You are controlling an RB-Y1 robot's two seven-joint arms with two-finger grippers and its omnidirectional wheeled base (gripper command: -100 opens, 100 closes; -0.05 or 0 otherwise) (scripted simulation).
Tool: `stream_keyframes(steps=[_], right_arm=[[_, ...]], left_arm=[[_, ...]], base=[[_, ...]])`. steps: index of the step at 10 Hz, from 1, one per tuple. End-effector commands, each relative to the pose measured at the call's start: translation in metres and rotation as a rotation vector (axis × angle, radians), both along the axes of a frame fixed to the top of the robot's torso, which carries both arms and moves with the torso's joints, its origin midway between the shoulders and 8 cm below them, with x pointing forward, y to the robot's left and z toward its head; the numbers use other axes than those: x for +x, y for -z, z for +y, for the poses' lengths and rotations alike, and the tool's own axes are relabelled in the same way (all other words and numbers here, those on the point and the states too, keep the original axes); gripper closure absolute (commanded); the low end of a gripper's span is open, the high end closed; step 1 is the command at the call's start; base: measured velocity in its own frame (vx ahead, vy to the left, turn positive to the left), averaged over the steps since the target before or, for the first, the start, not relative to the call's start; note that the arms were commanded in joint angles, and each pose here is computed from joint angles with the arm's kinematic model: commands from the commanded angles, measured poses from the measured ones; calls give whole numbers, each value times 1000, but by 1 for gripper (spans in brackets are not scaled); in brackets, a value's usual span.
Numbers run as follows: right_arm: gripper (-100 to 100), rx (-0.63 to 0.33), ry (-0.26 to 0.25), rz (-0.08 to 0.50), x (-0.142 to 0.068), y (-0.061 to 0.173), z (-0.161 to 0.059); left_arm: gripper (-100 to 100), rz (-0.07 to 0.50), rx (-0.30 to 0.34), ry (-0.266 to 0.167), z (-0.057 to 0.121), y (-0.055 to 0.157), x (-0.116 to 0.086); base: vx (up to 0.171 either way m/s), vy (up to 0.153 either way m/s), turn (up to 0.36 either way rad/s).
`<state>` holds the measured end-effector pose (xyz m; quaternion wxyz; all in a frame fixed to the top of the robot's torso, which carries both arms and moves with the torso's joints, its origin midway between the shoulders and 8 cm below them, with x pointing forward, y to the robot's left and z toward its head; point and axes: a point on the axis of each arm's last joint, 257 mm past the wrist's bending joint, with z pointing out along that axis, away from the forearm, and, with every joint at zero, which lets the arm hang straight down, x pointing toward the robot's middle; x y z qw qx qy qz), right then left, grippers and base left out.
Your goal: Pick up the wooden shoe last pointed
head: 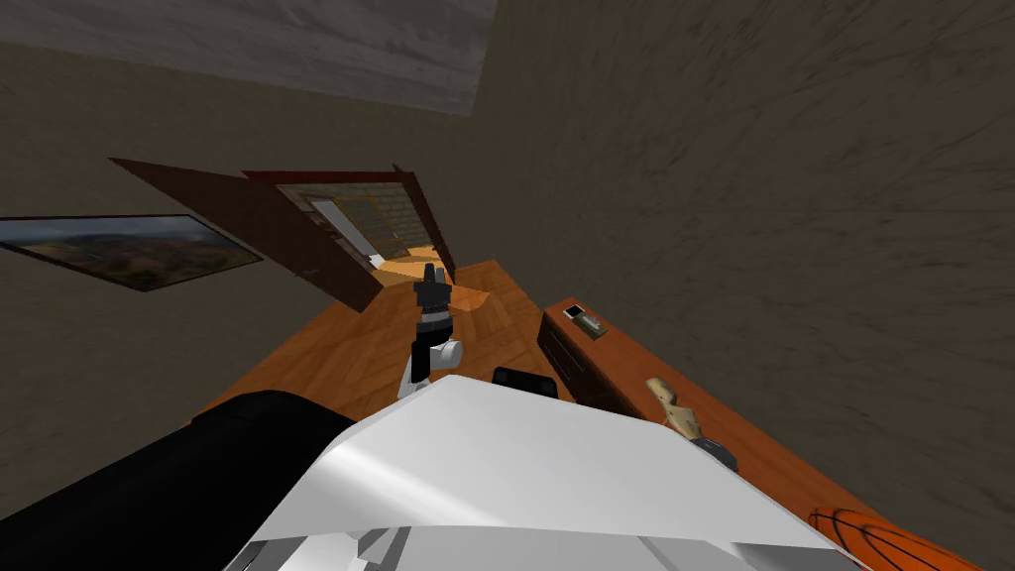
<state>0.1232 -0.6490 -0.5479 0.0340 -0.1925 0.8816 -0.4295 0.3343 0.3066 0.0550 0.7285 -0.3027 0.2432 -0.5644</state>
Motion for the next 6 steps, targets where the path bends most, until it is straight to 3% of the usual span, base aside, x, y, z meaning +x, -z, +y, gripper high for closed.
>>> stream_keyframes(steps=[1, 2, 4, 5, 6], right_arm=[[100, -4, -18, 4, 5, -4, 0], [100, -14, -114, -4, 47, -10, 8], [100, -16, -117, -1, 47, -10, 8], [100, -33, -213, 0, 85, -18, 17], [100, -33, -213, 0, 85, -18, 17]], left_arm=[[0, 0, 0, 0, 0, 0, 0], [0, 0, 0, 0, 0, 0, 0], [0, 0, 0, 0, 0, 0, 0], [0, 0, 0, 0, 0, 0, 0], [0, 0, 0, 0, 0, 0, 0]], base=[[33, 16, -199], [75, 21, -410], [61, 30, -291], [73, 35, -368], [84, 46, -387]])
